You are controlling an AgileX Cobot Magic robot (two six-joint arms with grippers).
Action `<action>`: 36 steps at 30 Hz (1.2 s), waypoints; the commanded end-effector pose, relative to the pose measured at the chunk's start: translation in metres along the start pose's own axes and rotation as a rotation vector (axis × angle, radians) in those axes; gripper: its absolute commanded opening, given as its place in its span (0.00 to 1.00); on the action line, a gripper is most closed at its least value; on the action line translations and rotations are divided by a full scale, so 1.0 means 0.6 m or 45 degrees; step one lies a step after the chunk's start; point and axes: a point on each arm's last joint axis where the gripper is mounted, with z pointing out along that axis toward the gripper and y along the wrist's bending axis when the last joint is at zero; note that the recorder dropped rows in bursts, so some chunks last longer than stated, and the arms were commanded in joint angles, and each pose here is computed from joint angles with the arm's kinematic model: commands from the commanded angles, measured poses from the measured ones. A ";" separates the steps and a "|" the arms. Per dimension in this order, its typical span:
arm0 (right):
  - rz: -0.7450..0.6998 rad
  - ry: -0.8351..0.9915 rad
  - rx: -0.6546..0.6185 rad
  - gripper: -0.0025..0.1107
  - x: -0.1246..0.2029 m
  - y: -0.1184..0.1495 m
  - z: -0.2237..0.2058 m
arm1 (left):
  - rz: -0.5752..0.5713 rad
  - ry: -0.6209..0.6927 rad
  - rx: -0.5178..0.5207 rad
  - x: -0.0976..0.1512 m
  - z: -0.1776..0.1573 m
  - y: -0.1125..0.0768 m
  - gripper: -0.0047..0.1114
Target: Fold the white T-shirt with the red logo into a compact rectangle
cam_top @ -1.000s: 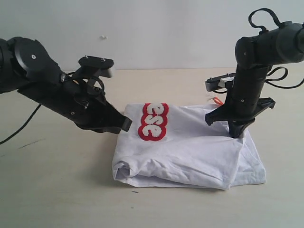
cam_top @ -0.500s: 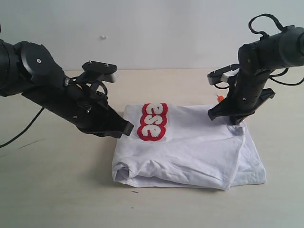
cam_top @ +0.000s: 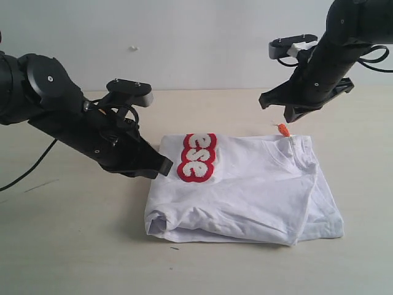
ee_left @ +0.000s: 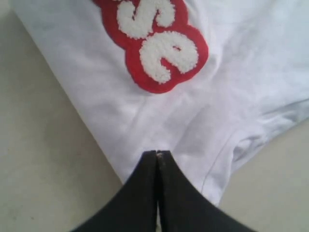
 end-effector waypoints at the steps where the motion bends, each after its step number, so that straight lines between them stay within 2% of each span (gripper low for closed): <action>1: -0.012 0.067 -0.029 0.02 0.012 0.003 0.025 | 0.000 -0.001 0.004 0.000 0.000 -0.002 0.04; 5: -0.036 0.174 -0.006 0.02 0.031 -0.002 0.072 | 0.000 -0.003 0.003 0.000 0.000 -0.002 0.04; 7: -0.067 0.231 0.060 0.02 0.041 -0.012 0.098 | 0.003 -0.003 0.003 0.000 0.000 -0.002 0.04; 10: -0.063 0.260 0.125 0.02 0.046 -0.020 0.113 | 0.003 -0.010 -0.001 -0.001 0.000 -0.001 0.04; 15: -0.060 0.241 0.131 0.02 0.040 -0.021 0.109 | 0.002 -0.027 -0.010 -0.003 0.000 0.000 0.04; 18: -0.033 0.204 0.100 0.02 0.028 -0.016 0.086 | 0.023 -0.027 -0.010 -0.003 0.000 0.000 0.04; 22: -0.024 0.092 -0.033 0.02 0.005 0.004 0.033 | 0.047 -0.025 -0.009 -0.002 0.000 0.000 0.04; 25: -0.037 0.003 -0.125 0.02 -0.006 0.022 -0.013 | 0.247 -0.012 0.012 -0.001 0.003 -0.010 0.04; 28: -0.061 -0.058 -0.157 0.02 -0.011 0.034 -0.066 | 0.319 -0.031 0.065 0.000 0.025 -0.028 0.04; 32: -0.082 -0.099 -0.159 0.02 -0.007 0.037 -0.130 | 0.303 -0.096 0.122 -0.004 0.057 -0.039 0.04; 36: -0.088 -0.168 -0.163 0.02 -0.003 0.040 -0.179 | 0.276 -0.036 0.251 -0.001 0.095 -0.046 0.04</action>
